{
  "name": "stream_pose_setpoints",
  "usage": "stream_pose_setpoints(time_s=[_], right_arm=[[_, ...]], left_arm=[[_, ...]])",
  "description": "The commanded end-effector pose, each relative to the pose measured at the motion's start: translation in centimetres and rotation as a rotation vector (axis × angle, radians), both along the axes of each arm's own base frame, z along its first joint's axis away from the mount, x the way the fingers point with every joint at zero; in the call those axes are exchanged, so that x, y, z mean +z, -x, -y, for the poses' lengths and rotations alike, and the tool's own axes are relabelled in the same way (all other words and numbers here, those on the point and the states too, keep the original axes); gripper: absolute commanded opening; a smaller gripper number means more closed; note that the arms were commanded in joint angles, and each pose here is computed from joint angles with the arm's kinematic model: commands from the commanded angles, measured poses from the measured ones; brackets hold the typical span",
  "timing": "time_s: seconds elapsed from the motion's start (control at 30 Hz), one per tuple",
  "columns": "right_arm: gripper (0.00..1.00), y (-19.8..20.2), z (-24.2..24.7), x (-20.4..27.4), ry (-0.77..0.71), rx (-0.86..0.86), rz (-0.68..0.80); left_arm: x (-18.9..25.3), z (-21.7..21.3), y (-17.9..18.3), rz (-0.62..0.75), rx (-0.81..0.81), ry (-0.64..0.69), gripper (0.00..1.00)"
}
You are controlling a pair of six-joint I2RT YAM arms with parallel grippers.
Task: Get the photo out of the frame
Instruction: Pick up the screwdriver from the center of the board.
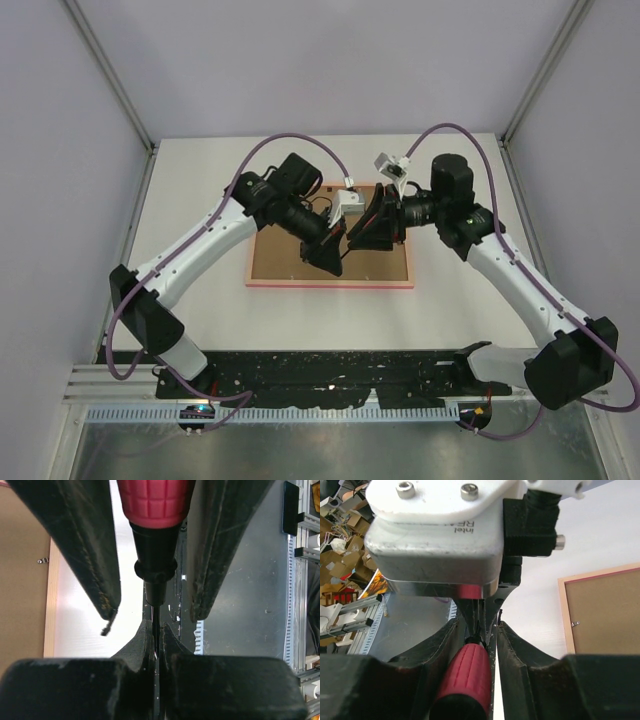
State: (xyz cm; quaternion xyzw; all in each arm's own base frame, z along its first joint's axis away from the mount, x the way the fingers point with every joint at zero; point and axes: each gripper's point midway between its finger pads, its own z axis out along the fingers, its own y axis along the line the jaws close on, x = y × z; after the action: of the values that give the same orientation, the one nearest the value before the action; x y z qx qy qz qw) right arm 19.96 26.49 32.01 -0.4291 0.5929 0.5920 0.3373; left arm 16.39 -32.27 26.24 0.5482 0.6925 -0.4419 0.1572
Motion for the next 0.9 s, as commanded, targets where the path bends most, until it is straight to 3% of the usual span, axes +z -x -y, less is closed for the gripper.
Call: stream_pose_setpoints(time_s=[0.0,0.1,0.13,0.37,0.43,0.5,0.57,0.6,0.73,0.87], right_arm=[[0.36,-0.1,-0.3,0.5,-0.018,0.013,0.048],[0.2,0.0,-0.2,0.4,-0.014,0.012,0.045],[0.08,-0.1,-0.2,0.5,-0.014,0.01,0.06],[0.08,-1.2,0.2,-0.5,0.04,-0.08,0.139],[0.08,-1.7,0.4,-0.8,0.062,-0.123,0.158],[0.08,-2.3,0.6,-1.0,0.084,-0.161,0.177],[0.08,-3.1,1.0,-1.2,0.107,-0.219,0.202],[0.08,-3.4,1.2,-1.3,0.115,-0.242,0.215],[0.08,-3.5,1.9,-1.2,0.12,-0.256,0.226],[0.08,-5.2,3.0,-2.1,0.181,-0.354,0.332]], left_arm=[[1.1,0.7,-0.1,0.025,-0.019,0.049,0.0],[1.1,0.8,-0.2,0.024,-0.019,0.047,0.0],[1.2,0.8,-0.2,0.024,-0.018,0.048,0.0],[1.3,0.7,-0.4,0.041,-0.009,0.046,0.01],[1.3,0.6,-0.5,0.048,0.001,0.04,0.12],[1.5,0.5,-0.6,0.056,0.006,0.044,0.31],[1.9,0.2,-0.8,0.07,0.018,0.048,0.58],[2.1,0.0,-0.9,0.078,0.026,0.051,0.65],[2.8,-0.9,-1.5,0.11,0.067,0.065,0.76],[3.5,-2.7,-2.7,0.174,0.128,0.061,0.83]])
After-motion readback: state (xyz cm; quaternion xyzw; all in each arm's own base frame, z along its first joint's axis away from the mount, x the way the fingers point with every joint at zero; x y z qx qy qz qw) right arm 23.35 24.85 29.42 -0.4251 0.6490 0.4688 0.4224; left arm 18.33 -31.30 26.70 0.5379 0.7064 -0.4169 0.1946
